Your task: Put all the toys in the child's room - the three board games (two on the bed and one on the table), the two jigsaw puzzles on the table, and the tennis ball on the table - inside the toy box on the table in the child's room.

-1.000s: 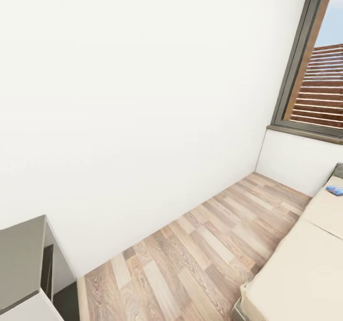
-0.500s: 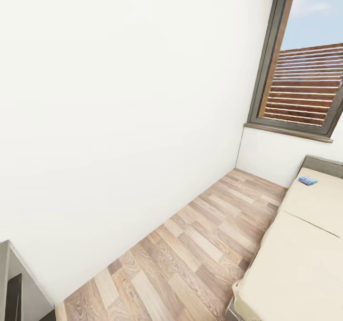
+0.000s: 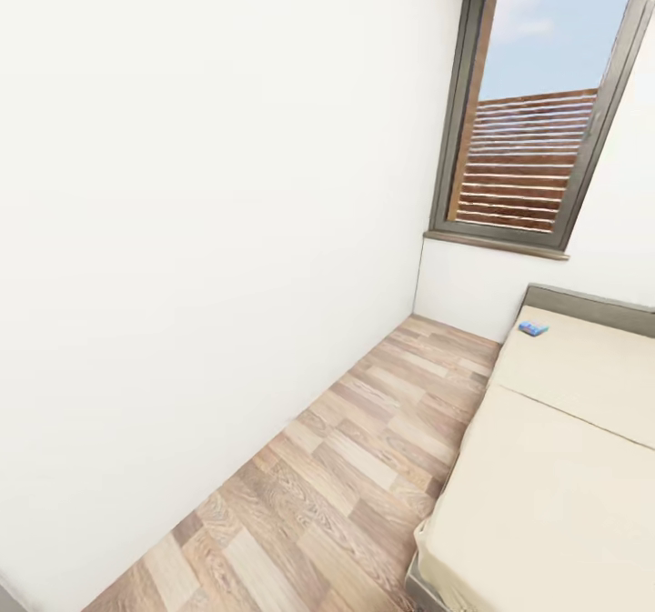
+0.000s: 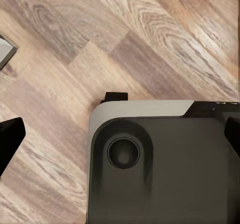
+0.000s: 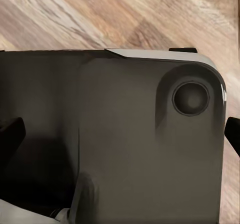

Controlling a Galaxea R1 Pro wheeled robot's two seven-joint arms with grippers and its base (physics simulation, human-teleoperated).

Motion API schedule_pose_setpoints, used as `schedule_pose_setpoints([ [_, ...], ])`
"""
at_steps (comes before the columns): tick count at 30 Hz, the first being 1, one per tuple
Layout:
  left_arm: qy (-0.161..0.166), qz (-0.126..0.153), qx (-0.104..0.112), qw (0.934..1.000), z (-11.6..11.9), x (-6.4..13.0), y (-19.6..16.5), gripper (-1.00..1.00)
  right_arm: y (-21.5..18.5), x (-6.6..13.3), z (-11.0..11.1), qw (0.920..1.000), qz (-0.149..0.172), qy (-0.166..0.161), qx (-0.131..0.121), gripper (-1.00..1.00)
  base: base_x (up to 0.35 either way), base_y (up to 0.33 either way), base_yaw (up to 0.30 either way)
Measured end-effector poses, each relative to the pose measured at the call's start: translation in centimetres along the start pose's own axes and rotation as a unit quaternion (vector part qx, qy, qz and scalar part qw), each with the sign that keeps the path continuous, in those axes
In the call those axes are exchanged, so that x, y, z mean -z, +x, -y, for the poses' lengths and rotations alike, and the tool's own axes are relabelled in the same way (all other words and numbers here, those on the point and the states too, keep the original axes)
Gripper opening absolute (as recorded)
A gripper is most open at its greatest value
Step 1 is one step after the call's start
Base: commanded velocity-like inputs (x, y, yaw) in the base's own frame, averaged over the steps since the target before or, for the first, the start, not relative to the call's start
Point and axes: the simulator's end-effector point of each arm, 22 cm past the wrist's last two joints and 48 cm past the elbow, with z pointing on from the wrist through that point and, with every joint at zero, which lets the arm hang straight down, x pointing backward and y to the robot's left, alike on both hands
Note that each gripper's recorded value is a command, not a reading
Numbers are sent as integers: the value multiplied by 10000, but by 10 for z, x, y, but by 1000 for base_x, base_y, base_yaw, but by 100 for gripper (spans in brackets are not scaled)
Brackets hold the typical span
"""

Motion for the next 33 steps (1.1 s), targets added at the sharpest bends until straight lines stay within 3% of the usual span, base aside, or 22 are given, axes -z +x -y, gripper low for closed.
schedule_pose_setpoints([
  [17, -1, 0, 0, 10000, 0, 0, 0, 100, 0, 0, 0, 10000, 0, 3, -3, 100, 0, 0, -268],
  [33, -2, 2, 6, 10000, 0, 0, 0, 100, 0, 0, 0, 10000, 2, 3, -3, 100, 0, 0, -57],
])
